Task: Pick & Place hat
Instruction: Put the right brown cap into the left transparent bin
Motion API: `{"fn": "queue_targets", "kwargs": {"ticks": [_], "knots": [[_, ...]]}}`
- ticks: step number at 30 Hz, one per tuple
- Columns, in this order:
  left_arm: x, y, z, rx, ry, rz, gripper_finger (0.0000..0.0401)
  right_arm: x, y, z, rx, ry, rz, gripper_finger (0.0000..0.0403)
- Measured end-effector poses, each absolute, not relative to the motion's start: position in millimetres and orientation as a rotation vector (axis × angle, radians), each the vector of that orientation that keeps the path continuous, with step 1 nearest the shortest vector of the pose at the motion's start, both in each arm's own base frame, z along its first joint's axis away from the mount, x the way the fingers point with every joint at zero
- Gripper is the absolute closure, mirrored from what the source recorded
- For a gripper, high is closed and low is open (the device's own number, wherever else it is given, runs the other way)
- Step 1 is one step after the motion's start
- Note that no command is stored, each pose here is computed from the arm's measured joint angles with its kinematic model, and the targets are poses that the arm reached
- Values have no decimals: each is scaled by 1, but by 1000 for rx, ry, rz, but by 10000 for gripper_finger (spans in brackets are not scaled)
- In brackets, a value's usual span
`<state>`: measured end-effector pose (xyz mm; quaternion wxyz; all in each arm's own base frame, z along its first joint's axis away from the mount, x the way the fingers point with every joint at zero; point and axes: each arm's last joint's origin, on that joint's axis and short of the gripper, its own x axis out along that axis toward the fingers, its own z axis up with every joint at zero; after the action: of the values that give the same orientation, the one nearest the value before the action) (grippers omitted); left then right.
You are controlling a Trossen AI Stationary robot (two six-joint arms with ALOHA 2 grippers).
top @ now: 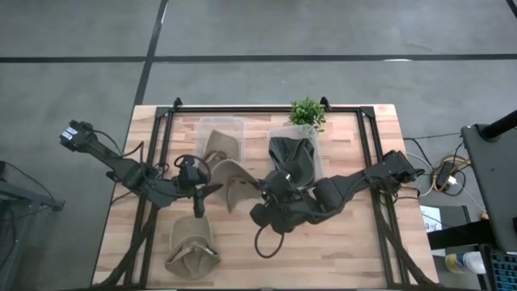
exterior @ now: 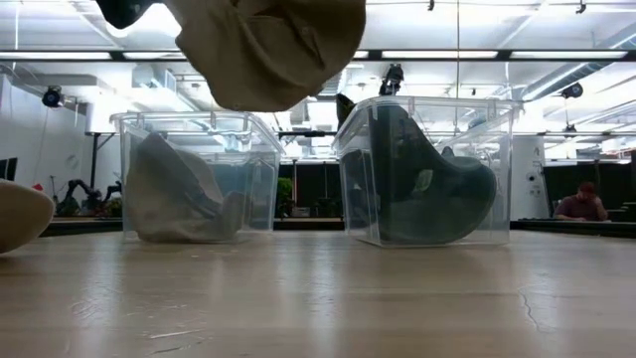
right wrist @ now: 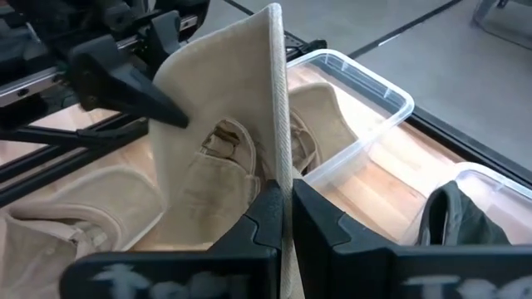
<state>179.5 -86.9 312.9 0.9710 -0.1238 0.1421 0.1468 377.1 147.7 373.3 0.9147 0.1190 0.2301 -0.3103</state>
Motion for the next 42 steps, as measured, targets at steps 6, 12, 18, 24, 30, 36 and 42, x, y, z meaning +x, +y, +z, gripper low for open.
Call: {"fn": "queue_targets", "kwargs": {"ticks": [6,12,18,24,30,36,42], "knots": [[179,-85,314,-249,264,345,388,377,149,373,248,487,-624,385],[174,-81,329,-237,234,333,395,376,151,372,254,499,-606,352],[161,-70,359,-241,224,352,396,373,160,371,209,510,-585,304],[148,-52,381,-288,289,445,396,367,176,367,192,538,-524,256],[137,-29,403,-320,334,593,396,358,195,358,205,551,-495,229],[142,-5,406,-439,421,619,396,354,209,344,208,558,-470,223],[147,32,391,-532,613,706,396,354,216,332,209,552,-449,229]]}}
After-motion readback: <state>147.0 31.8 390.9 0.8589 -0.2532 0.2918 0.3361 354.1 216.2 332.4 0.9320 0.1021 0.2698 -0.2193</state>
